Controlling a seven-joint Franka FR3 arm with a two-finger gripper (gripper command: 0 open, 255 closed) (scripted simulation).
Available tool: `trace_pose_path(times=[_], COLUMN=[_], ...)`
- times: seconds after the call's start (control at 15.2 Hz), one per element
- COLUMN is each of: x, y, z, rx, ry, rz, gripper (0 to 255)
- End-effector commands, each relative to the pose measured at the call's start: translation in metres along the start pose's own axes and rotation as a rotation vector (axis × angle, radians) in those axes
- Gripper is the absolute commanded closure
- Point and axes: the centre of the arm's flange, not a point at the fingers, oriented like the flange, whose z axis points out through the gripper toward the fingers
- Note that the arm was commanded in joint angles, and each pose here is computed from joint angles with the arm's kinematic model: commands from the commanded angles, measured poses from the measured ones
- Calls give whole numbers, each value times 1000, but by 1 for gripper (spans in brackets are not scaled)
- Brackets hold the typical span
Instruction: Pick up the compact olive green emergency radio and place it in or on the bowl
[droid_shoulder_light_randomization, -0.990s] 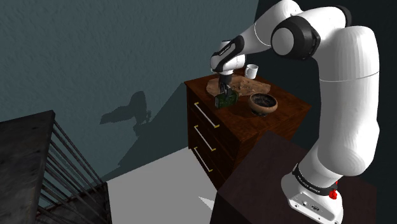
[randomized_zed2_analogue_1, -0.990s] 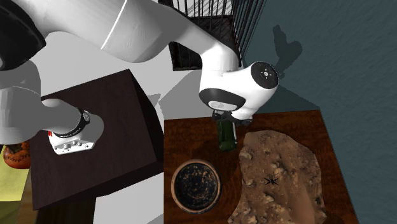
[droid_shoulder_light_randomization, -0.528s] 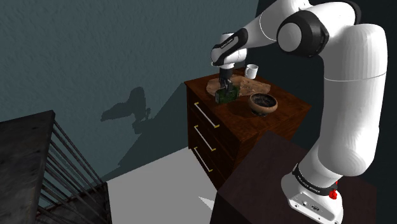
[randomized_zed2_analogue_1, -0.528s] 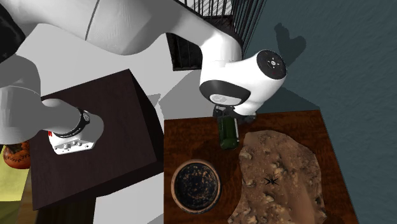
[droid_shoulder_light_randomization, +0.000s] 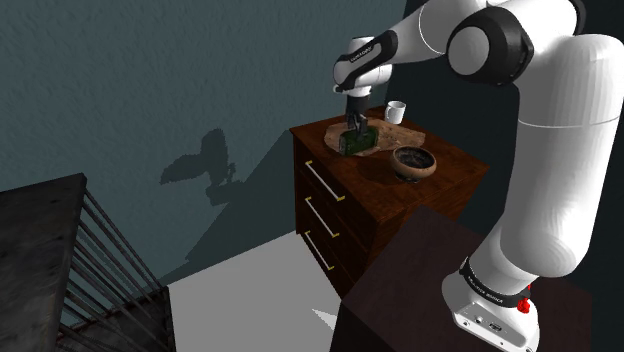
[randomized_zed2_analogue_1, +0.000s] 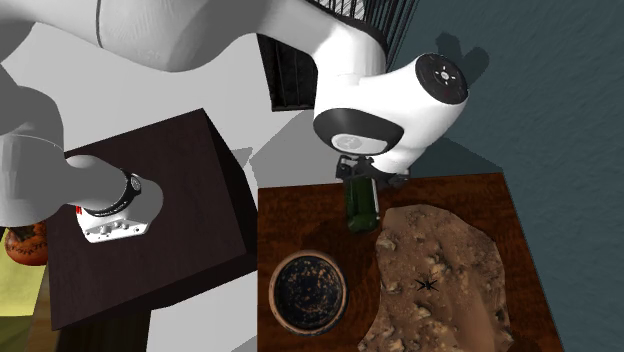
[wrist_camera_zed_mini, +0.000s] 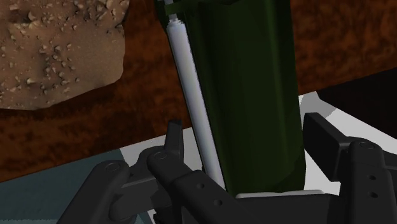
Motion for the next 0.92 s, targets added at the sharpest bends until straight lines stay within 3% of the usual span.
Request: trace_pose_path(times=[0.0,0.73,0.86], x=[0,-2,-26], y=[-1,-5,-15], z=[-11,-64,-59], rx=[-1,-1,-1], ry=[0,0,0], rz=[0,0,0], gripper=[255,255,255])
